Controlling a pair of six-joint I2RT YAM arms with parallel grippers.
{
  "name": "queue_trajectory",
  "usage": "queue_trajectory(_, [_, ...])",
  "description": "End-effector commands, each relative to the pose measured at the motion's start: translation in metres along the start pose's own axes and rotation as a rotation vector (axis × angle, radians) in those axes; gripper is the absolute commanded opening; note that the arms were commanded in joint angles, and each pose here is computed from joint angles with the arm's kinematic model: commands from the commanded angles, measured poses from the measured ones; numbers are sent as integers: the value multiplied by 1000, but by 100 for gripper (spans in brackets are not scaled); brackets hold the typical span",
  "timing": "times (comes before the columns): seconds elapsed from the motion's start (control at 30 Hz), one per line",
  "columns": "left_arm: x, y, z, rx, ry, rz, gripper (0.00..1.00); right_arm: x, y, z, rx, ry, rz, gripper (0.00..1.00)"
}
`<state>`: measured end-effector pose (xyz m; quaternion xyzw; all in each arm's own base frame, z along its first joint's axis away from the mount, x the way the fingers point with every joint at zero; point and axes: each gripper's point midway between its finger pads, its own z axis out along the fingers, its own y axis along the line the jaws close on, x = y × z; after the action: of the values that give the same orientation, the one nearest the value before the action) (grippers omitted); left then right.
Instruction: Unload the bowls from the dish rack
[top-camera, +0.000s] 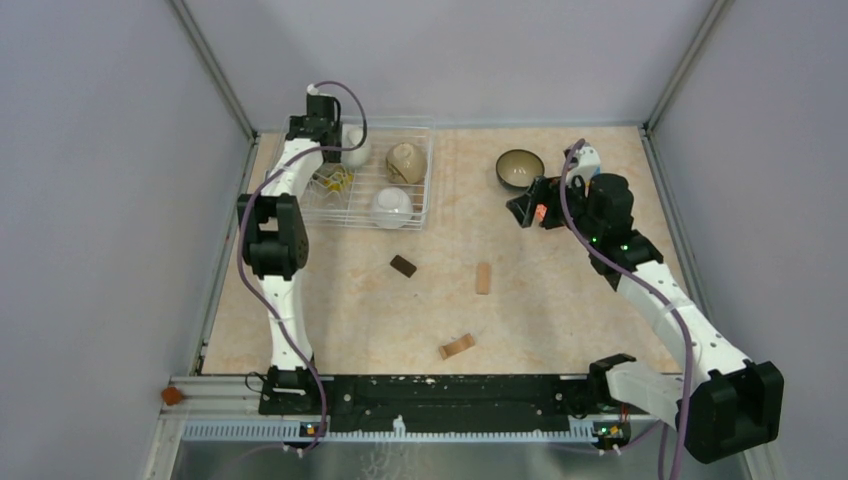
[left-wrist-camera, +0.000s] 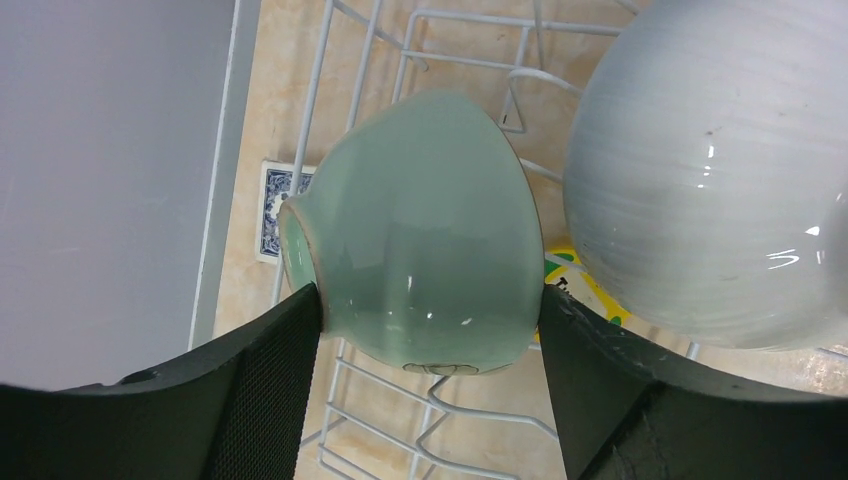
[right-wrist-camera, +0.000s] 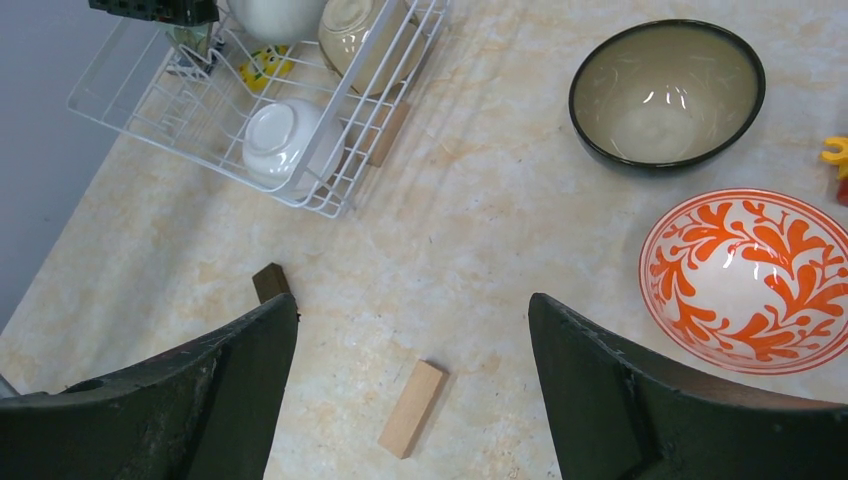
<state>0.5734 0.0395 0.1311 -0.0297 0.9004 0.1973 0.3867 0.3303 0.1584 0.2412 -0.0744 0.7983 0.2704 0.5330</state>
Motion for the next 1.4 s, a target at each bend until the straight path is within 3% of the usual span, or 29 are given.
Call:
queue_trajectory(0.0, [-27, 25, -25, -23, -76, -57, 68, -37, 16, -13, -32, -96, -42, 84])
queue_trajectory(0.53, [-54, 47, -66, -37, -183, -146, 58, -41, 18, -18, -33, -97, -51, 84])
queue_trajectory(1.0, [-89, 52, -138, 108, -346, -324, 55, -44, 33, -25, -93, -94, -28, 83])
queue_trajectory(1.1, [-89, 44, -151, 183, -358, -357, 54, -43, 35, -25, -107, -90, -15, 83])
queue_trajectory(1.23, [-85, 11, -179, 416, -376, -421, 53, -42, 39, -24, -130, -86, 1, 83])
queue_trajectory(1.37, [-74, -1, -187, 490, -357, -461, 53, -40, 42, -24, -143, -76, 12, 82])
